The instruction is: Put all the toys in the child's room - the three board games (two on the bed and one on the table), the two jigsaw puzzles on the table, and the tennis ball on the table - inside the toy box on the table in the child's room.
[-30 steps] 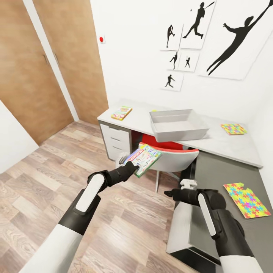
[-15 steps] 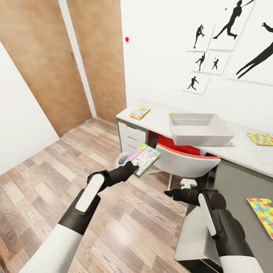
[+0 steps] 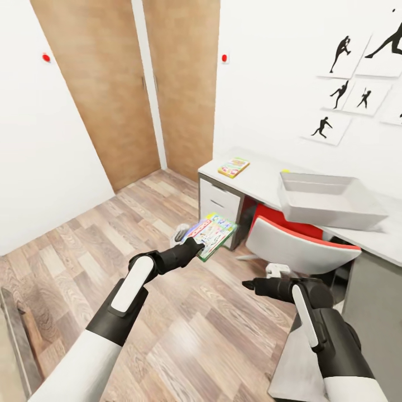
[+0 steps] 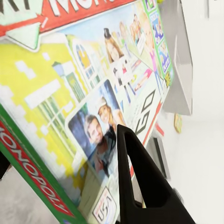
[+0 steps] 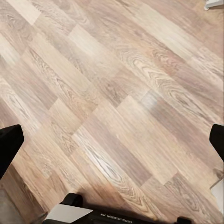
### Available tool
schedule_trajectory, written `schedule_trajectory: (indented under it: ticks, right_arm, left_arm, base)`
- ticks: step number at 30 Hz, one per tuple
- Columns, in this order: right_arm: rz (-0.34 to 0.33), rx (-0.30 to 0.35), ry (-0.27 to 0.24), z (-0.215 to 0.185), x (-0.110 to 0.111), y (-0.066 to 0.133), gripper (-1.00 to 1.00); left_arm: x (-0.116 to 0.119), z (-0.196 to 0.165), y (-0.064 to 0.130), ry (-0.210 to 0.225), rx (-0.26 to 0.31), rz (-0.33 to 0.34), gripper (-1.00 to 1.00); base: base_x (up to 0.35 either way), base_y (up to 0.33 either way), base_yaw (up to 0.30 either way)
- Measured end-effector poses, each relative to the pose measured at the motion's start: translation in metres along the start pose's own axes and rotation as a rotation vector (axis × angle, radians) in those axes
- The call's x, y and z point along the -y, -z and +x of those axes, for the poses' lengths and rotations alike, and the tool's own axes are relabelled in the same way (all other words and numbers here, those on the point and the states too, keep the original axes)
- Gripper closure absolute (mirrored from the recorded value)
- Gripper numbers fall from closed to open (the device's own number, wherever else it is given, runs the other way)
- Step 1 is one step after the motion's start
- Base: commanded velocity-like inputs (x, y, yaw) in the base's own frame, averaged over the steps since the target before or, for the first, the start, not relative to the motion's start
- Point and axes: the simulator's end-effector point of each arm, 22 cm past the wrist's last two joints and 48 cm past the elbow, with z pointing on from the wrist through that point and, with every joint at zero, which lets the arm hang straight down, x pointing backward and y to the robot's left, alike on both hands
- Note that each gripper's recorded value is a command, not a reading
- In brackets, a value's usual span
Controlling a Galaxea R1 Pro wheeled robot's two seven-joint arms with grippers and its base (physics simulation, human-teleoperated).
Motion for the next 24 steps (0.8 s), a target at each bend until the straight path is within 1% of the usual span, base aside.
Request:
schedule_trajectory:
  ticks: [18,24]
  right_arm:
    - [-0.001,0.007,0.002,-0.0024,-0.0007,0.0015,-1.0]
    - [-0.002,0.007,0.002,-0.0022,-0.001,0.0015,-1.0]
  left_arm:
    - [-0.0006,0.0011,-0.0004,-0.002,-0.002,-0.004,1.0]
    - [-0.0006,0.0012,-0.0004,-0.002,-0.003,-0.005,1.0]
  base:
    - [0.0,0.0,0.299]
    - [0.0,0.0,0.234]
